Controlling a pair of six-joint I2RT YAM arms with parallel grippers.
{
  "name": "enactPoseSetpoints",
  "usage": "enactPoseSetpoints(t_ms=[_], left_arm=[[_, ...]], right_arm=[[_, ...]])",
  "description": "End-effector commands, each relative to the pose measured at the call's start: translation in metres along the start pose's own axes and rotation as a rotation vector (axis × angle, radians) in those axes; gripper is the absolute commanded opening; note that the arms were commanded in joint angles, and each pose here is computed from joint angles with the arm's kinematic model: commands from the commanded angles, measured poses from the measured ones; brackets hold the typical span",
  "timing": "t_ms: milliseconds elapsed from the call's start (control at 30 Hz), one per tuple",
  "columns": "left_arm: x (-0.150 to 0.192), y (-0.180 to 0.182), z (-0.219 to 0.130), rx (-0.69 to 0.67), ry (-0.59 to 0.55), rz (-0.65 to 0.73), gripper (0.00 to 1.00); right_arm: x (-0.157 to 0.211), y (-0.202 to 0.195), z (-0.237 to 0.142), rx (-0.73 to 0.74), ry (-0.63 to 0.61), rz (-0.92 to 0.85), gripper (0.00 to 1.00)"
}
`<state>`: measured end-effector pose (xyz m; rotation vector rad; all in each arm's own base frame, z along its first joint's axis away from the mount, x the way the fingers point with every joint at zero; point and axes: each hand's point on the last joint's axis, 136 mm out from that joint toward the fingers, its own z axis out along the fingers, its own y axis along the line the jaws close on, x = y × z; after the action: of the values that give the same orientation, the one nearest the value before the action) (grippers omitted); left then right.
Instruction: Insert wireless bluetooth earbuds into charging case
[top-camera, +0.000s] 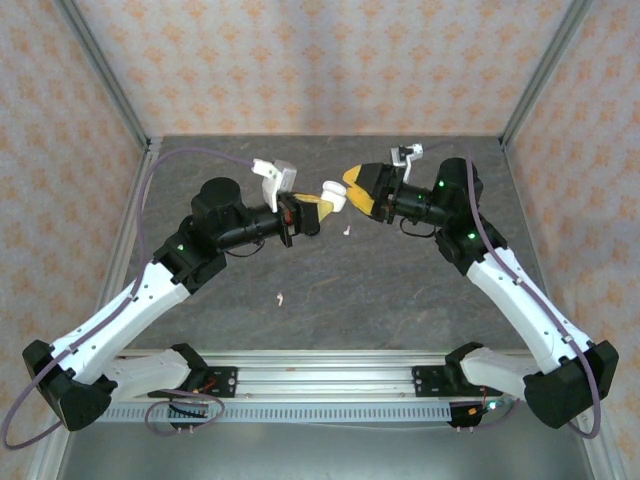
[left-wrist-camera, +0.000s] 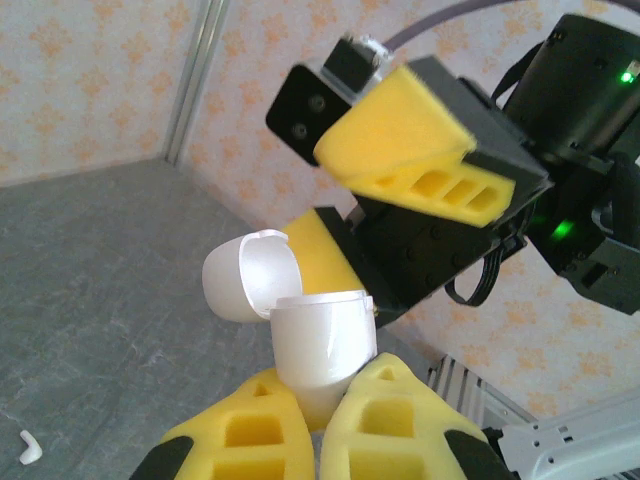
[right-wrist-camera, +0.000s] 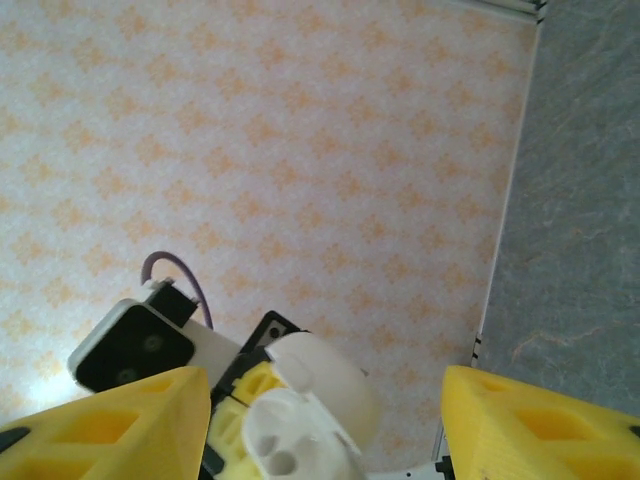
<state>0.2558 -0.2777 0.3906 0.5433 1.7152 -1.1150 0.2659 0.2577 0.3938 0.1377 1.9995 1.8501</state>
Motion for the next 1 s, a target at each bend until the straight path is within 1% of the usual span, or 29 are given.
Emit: enactPoseSetpoints(t_ms=[0,200,700,767,833,967], left_arm=[[-0.022,-0.006,-0.005,0.008,-0.095,0.046,0.0],[-0.025,-0.003,0.001,0.004,-0.107,0.052,0.0],[-0.033,0.01,0.023,-0.026,-0.128,0.085,0.0],[-0.034,0.011,0.024,-0.028,-0.136,0.088,0.0],[-0.034,0.013,0.026,-0.033,-0.139,0.092,0.0],[-0.031,0.015,0.03,-0.033,-0.126,0.098,0.0]], right_arm=[[-0.004,0.006,-0.004,-0.017,-0.029,0.014,0.63],[-0.002,0.011,0.0,-0.068,-0.013,0.051,0.64],[-0.003,0.011,0.014,-0.107,-0.005,0.109,0.64],[-0.003,0.01,0.015,-0.108,-0.006,0.113,0.61],[-0.005,0.01,0.015,-0.112,-0.015,0.12,0.57],[-0.01,0.01,0.016,-0.129,-0.034,0.141,0.47]])
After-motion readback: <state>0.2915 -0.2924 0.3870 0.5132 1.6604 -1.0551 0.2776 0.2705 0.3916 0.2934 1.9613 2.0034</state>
